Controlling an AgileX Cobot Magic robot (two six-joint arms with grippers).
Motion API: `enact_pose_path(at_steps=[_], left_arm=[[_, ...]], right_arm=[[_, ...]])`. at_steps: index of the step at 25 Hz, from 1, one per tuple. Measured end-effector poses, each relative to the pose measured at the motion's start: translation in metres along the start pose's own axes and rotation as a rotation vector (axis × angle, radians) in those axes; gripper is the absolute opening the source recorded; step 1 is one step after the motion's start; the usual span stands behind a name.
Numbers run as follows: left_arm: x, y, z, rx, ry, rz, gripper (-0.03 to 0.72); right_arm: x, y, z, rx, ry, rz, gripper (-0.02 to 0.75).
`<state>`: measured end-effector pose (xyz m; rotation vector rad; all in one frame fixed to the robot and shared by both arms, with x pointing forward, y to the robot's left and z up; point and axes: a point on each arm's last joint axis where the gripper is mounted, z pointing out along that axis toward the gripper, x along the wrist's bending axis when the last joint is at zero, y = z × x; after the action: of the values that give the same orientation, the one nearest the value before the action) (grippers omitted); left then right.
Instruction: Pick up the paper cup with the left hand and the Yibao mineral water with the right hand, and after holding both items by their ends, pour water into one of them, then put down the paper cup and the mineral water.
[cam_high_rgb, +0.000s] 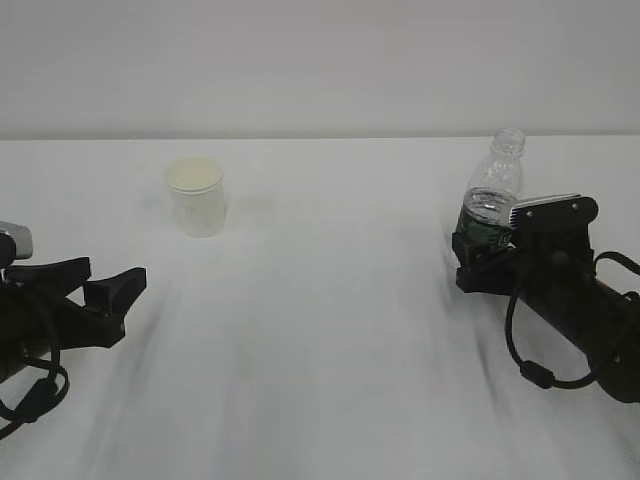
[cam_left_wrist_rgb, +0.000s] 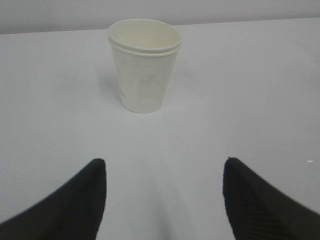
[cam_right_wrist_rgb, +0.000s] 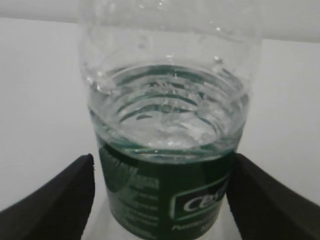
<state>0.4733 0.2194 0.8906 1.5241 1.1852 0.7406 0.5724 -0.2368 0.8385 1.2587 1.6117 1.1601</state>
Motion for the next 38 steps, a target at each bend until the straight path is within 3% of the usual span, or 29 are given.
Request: enact_pose_path(at_steps=[38], left_arm=[[0.001,0.000,0.000,-0.001,0.006,-0.003,0.519]], right_arm=[[-0.001,0.004,0.022,-0.023,-0.005,0.003,0.579]])
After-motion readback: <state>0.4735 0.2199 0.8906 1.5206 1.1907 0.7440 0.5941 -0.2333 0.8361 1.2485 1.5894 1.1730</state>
